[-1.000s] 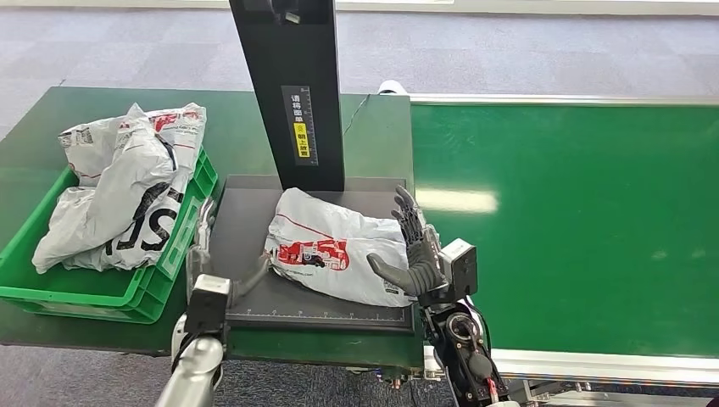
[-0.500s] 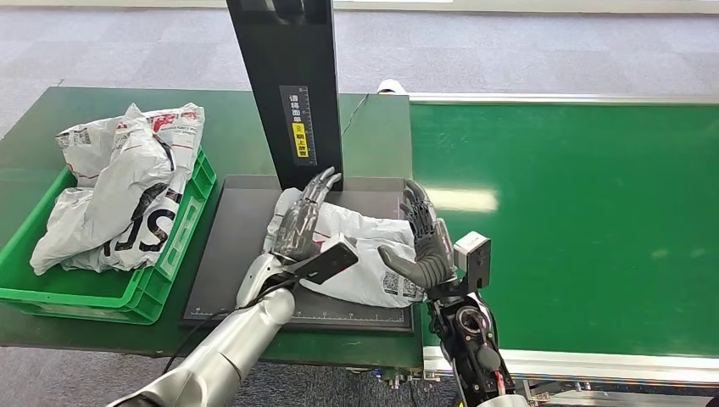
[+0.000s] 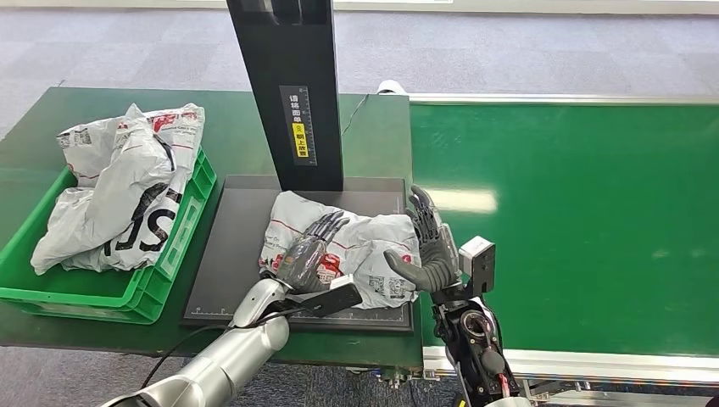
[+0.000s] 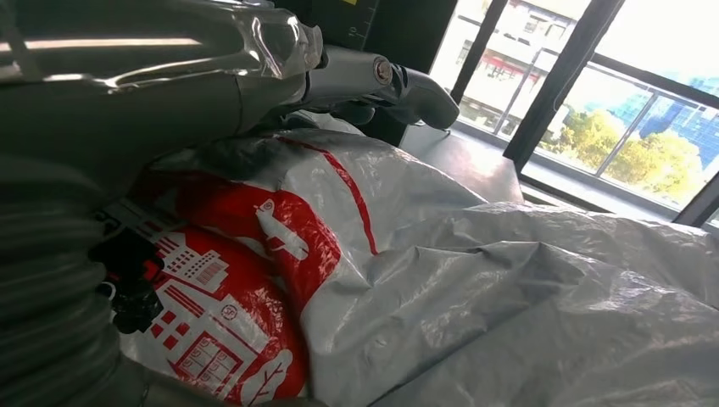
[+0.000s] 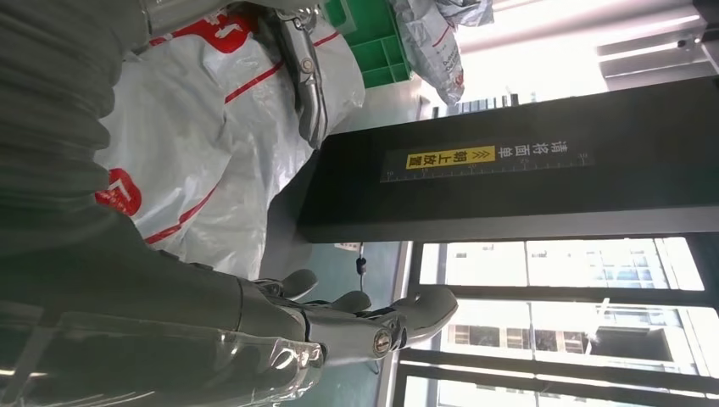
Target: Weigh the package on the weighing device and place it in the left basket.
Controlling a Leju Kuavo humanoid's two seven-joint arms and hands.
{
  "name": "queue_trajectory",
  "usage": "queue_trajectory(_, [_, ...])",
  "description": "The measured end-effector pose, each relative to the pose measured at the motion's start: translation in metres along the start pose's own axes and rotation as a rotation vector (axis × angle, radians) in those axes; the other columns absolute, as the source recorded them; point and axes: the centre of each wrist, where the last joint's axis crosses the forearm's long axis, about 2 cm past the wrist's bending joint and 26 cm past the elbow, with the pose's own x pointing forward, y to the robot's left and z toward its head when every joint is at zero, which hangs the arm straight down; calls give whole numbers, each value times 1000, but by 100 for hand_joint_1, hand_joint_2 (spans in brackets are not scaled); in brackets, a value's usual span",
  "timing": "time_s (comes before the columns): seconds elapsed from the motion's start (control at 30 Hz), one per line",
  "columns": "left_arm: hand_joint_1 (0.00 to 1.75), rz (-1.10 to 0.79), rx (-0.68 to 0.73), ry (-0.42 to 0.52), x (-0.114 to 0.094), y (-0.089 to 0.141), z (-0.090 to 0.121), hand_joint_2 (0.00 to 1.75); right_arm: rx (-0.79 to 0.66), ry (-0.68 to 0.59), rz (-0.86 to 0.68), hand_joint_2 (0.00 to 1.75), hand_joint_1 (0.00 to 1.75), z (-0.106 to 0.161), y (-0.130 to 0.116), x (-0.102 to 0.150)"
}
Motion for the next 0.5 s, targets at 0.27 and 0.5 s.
queue_trajectory(0.27, [5, -34, -38, 18, -15, 6, 5, 175, 0, 12, 1, 175, 0, 3, 0, -3])
queue_trajectory(0.5, [175, -31, -109, 10, -19, 5, 8, 175, 5, 23, 3, 175, 0, 5, 0, -7])
